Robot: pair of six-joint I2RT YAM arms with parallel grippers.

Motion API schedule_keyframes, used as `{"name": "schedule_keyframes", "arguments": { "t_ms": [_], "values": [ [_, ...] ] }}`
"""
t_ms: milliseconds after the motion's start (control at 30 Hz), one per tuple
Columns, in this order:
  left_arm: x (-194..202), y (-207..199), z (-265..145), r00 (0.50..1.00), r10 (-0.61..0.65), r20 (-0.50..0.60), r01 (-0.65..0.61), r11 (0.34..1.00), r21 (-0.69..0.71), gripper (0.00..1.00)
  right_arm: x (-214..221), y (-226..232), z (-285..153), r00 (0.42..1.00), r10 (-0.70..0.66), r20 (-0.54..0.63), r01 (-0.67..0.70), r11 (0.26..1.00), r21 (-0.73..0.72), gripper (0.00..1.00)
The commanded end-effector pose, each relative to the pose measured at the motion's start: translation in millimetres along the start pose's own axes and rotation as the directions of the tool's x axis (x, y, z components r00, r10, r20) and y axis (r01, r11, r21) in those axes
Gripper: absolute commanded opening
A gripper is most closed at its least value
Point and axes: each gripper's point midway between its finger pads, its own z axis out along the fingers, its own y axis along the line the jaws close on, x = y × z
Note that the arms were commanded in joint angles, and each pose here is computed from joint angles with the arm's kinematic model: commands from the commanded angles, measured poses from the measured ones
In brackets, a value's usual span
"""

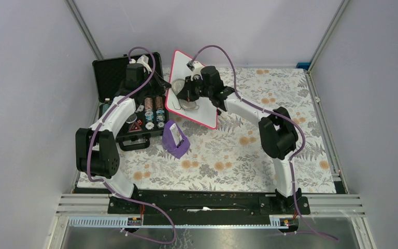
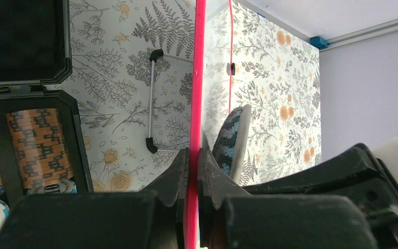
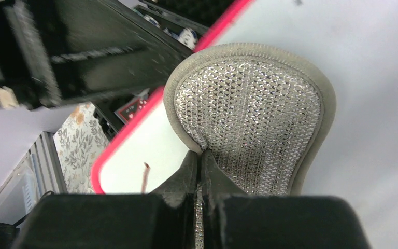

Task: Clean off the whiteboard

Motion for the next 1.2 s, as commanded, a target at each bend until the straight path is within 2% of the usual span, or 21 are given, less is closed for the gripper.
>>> {"name": "schedule_keyframes", "arguments": {
  "t_ms": [0, 167, 333, 433, 533, 667, 767, 900, 1167],
  "values": [
    [40, -44, -8, 0.989, 0.010, -0.145, 0.012, 0.989, 0.151, 0.00, 101, -63, -19, 0.947, 0.220, -0.234, -0.174, 0.964, 0.202, 0.00],
    [38, -44, -9, 0.990, 0.010, -0.143, 0.012, 0.988, 0.152, 0.00, 109, -81, -30, 0.939, 0.255, -0.229, -0.183, 0.937, 0.297, 0.00],
    [38, -45, -10, 0.990, 0.008, -0.144, 0.014, 0.988, 0.156, 0.00, 101, -71, -26, 0.943, 0.254, -0.216, -0.197, 0.947, 0.255, 0.00],
    [38, -45, -10, 0.990, 0.008, -0.142, 0.014, 0.988, 0.153, 0.00, 85, -41, -16, 0.964, 0.171, -0.202, -0.139, 0.977, 0.162, 0.00],
    [39, -43, -9, 0.989, 0.003, -0.145, 0.019, 0.988, 0.151, 0.00, 66, 9, -6, 0.978, 0.095, -0.186, -0.093, 0.995, 0.023, 0.00],
    [39, -43, -9, 0.990, 0.003, -0.143, 0.018, 0.989, 0.148, 0.00, 46, 65, -1, 0.985, 0.028, -0.169, -0.049, 0.991, -0.123, 0.00],
    [40, -42, -8, 0.989, 0.002, -0.146, 0.020, 0.989, 0.147, 0.00, 32, 84, 2, 0.991, 0.003, -0.130, -0.027, 0.982, -0.187, 0.00],
    [40, -43, -8, 0.989, 0.003, -0.145, 0.019, 0.989, 0.146, 0.00, 36, 74, 10, 0.990, 0.009, -0.138, -0.029, 0.989, -0.147, 0.00],
    [39, -44, -10, 0.990, 0.006, -0.141, 0.016, 0.988, 0.151, 0.00, 106, 6, -3, 0.957, 0.085, -0.279, -0.061, 0.994, 0.093, 0.00]
  ]
}}
